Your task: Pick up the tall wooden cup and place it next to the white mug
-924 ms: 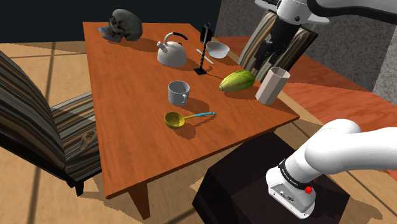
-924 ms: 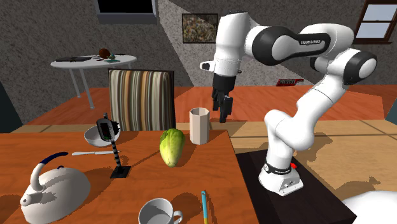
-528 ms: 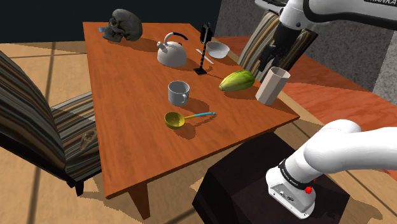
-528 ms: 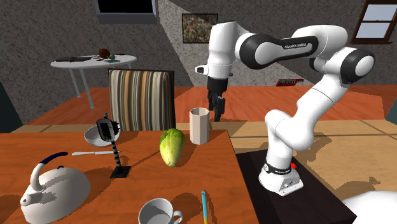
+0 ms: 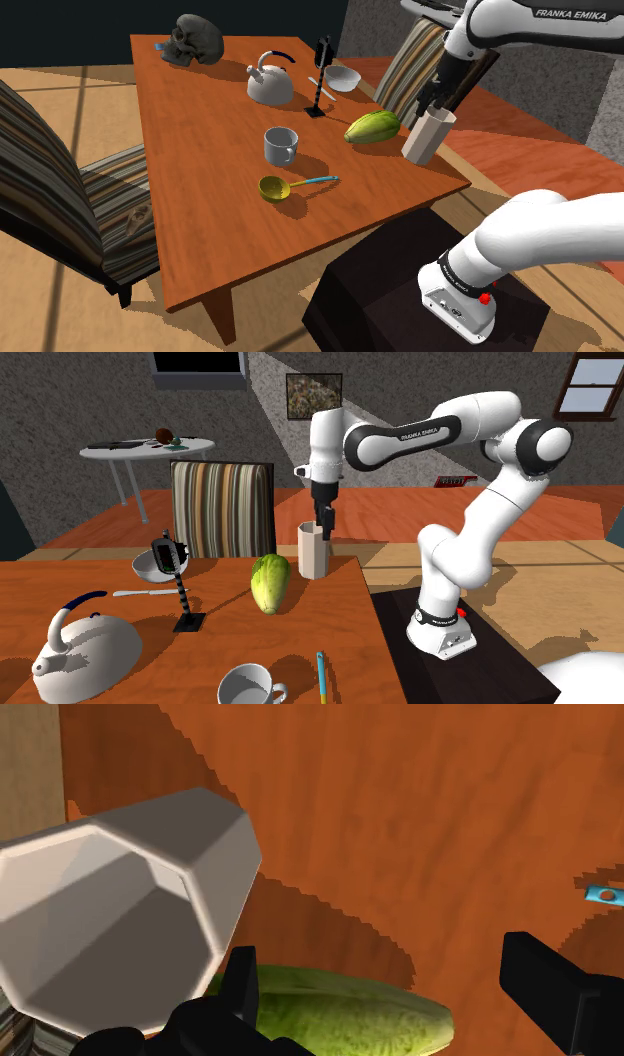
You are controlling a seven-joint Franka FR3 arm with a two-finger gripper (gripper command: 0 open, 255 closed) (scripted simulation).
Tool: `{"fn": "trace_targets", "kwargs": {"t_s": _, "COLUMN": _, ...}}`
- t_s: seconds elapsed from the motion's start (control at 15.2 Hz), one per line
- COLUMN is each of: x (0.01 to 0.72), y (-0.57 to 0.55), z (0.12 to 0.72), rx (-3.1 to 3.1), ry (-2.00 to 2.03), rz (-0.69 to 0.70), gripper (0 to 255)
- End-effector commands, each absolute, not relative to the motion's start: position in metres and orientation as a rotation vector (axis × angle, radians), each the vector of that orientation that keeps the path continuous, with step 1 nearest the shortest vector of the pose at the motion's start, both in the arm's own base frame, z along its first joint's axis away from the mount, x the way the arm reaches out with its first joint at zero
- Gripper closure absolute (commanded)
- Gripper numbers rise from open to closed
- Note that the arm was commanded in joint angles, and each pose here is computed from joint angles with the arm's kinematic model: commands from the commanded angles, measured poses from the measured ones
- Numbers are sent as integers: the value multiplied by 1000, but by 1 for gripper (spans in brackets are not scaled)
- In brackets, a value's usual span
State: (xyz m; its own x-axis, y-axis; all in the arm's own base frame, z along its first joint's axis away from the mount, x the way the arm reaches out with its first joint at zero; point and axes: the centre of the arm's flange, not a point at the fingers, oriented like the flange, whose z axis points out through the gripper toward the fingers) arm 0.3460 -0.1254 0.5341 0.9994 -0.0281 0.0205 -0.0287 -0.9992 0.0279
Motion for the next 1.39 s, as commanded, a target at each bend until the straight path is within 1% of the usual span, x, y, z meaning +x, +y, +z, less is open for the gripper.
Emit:
{"fn": "trace_targets", "kwargs": {"t_s": 0.0, "x": 349, "y": -148, "z": 523, "rx": 3117, "ry": -43, "rz": 18, "gripper": 0}}
{"fn": "trace_targets", "kwargs": {"t_s": 0.26, "x": 355, "y": -196, "z": 501, "rx": 3125, "ry": -43, "rz": -8, "gripper": 0}}
{"fn": "trace_targets", "kwargs": {"t_s": 0.73, "x": 355, "y": -196, "z": 464, "rx": 3125, "ry": -43, "rz": -8, "gripper": 0}}
{"fn": "trace_targets", "kwargs": {"t_s": 1.32, "x": 355, "y": -196, "z": 461, "rx": 3125, "ry": -43, "rz": -8, "gripper": 0}}
